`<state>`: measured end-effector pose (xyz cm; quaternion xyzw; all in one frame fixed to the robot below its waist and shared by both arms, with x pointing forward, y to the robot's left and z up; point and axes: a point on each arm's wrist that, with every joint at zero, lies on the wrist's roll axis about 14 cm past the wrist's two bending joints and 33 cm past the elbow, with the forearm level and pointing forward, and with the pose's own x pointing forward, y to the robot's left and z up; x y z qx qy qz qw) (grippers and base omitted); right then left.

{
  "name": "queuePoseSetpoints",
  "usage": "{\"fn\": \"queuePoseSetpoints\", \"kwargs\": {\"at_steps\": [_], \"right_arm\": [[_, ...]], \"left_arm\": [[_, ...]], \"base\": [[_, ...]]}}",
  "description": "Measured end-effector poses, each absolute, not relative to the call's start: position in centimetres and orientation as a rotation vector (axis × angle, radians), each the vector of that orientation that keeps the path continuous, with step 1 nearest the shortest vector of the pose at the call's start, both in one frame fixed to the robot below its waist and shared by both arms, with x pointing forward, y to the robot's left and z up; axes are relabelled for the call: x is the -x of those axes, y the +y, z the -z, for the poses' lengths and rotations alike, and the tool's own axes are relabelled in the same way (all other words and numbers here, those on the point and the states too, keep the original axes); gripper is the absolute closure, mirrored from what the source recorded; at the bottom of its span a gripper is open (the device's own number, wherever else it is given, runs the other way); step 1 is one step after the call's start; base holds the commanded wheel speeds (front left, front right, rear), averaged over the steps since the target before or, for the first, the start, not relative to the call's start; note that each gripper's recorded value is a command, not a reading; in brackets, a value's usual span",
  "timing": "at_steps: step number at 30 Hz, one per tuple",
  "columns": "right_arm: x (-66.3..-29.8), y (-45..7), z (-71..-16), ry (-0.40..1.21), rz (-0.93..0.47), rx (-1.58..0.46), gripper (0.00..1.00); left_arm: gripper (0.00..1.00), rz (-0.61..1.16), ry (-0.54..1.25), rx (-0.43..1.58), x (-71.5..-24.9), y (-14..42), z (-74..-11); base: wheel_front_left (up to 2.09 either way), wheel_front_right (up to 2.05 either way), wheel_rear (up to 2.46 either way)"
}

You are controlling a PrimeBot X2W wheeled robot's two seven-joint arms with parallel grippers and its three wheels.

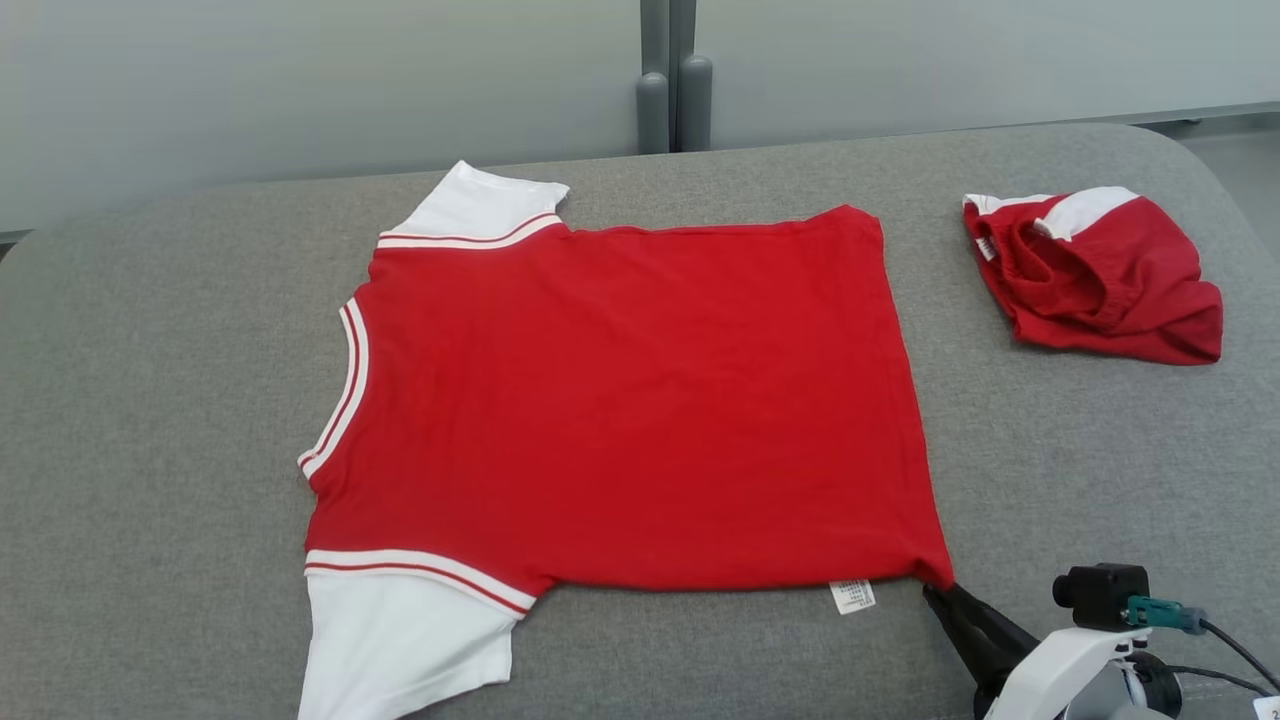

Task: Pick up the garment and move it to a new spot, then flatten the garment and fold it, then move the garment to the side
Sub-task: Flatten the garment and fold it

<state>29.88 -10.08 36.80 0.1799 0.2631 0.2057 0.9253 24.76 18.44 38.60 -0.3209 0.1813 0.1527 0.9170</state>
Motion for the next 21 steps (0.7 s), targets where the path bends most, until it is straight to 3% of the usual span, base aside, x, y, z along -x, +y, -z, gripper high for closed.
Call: {"fn": "queuePoseSetpoints", "kwargs": {"at_steps": [3, 7, 8, 9, 11, 12, 13, 21], "right_arm": [[-29.7, -10.6, -36.3, 0.554, -0.403, -0.361, 0.69], [-29.8, -10.6, -36.0, 0.561, -0.392, -0.363, 0.57], [-29.8, -10.5, -35.9, 0.562, -0.391, -0.366, 0.38], [-29.8, -10.4, -35.9, 0.563, -0.391, -0.368, 0.04], [-29.9, -10.4, -36.0, 0.561, -0.39, -0.369, 0.0], [-30.1, -10.5, -36.0, 0.558, -0.389, -0.368, 0.0], [-30.2, -10.6, -36.0, 0.557, -0.384, -0.368, 0.0], [-31.2, -12.5, -36.2, 0.532, -0.322, -0.368, 0.0]], "left_arm": [[1.0, -0.306, 0.376, 0.645, -25.4, 18.5, -38.4], [1.0, -0.301, 0.373, 0.634, -26.2, 18.6, -38.4], [0.95, -0.301, 0.374, 0.633, -26.3, 18.6, -38.3], [0.73, -0.301, 0.378, 0.633, -26.4, 18.6, -38.2], [0.41, -0.305, 0.38, 0.631, -26.5, 18.7, -38.1], [0.31, -0.308, 0.384, 0.629, -26.5, 18.8, -38.0], [0.0, -0.312, 0.391, 0.627, -26.4, 18.9, -37.8], [0.0, -0.353, 0.43, 0.617, -25.8, 19.6, -36.6]], "base": [[0.0, 0.0, 0.0], [0.0, 0.0, 0.0], [0.0, 0.0, 0.0], [0.0, 0.0, 0.0], [0.0, 0.0, 0.0], [0.0, 0.0, 0.0], [0.0, 0.0, 0.0], [0.0, 0.0, 0.0]]}}
